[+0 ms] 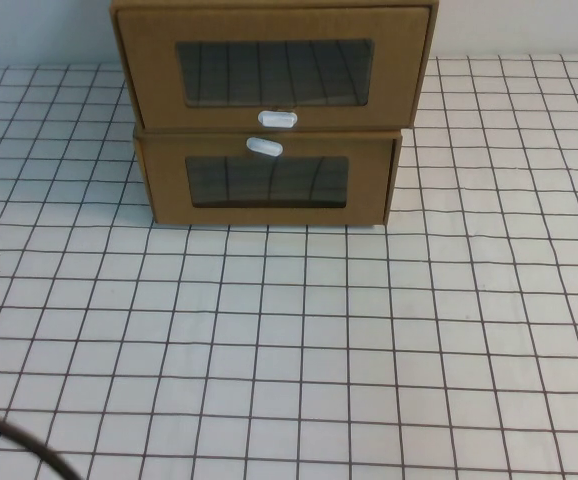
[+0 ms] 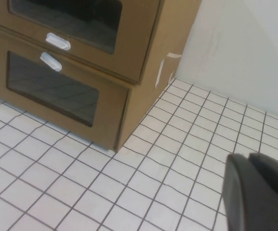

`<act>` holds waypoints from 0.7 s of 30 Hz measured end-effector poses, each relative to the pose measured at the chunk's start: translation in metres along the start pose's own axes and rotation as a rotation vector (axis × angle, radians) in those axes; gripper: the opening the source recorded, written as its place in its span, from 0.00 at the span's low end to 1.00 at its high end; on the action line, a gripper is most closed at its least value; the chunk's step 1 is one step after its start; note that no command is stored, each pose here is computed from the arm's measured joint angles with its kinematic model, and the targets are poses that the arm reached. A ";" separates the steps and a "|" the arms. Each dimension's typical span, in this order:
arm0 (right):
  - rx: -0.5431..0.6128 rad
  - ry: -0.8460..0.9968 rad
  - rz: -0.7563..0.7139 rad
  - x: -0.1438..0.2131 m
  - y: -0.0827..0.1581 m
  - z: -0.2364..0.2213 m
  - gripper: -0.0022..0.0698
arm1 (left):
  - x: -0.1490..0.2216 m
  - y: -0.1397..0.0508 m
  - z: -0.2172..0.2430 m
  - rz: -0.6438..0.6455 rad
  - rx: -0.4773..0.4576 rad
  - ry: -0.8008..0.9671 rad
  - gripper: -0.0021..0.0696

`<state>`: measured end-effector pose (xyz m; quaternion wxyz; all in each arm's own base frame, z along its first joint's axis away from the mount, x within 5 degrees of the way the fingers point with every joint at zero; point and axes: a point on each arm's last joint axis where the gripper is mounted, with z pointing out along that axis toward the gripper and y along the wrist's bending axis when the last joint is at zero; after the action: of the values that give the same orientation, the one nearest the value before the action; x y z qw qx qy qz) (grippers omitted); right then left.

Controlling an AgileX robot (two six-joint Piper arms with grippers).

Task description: Close the shoe box

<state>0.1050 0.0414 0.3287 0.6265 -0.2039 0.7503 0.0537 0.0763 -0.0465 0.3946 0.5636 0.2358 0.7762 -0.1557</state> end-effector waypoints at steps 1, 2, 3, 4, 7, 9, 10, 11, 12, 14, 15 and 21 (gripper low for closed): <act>-0.001 -0.012 0.007 0.006 0.001 -0.004 0.01 | 0.012 -0.002 -0.002 -0.003 -0.006 0.002 0.02; -0.001 -0.018 0.012 0.012 0.001 -0.007 0.01 | 0.023 -0.005 -0.003 -0.005 -0.011 0.004 0.02; -0.001 -0.026 0.017 0.016 0.002 -0.011 0.01 | 0.033 -0.006 -0.002 -0.009 -0.012 0.013 0.02; 0.000 -0.033 0.020 0.020 0.002 -0.014 0.01 | 0.041 -0.008 -0.004 -0.009 -0.016 0.013 0.02; 0.005 -0.052 0.024 0.023 0.001 -0.020 0.01 | 0.058 -0.012 -0.006 -0.009 -0.027 0.003 0.02; 0.006 -0.061 0.025 0.024 0.001 -0.022 0.01 | 0.063 -0.011 -0.006 -0.011 -0.042 -0.014 0.02; 0.007 -0.063 0.026 0.023 0.001 -0.023 0.01 | 0.064 -0.011 -0.005 -0.012 -0.047 -0.019 0.02; 0.007 -0.063 0.026 0.023 0.001 -0.023 0.01 | 0.064 -0.011 -0.005 -0.013 -0.050 -0.021 0.02; 0.007 -0.063 0.026 0.023 0.001 -0.023 0.01 | 0.064 -0.010 -0.004 -0.014 -0.054 -0.025 0.02; 0.007 -0.063 0.026 0.023 0.001 -0.023 0.01 | 0.065 -0.010 -0.004 -0.014 -0.053 -0.023 0.02; 0.007 -0.063 0.026 0.023 0.001 -0.023 0.01 | 0.065 -0.010 -0.004 -0.014 -0.053 -0.023 0.02; 0.006 -0.062 0.028 0.024 0.001 -0.023 0.01 | 0.065 -0.010 -0.004 -0.016 -0.053 -0.023 0.02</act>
<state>0.0806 0.0293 0.3103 0.6492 -0.1897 0.7336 0.0663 0.0511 -0.0405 0.3340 0.5772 0.2125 0.7755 -0.1422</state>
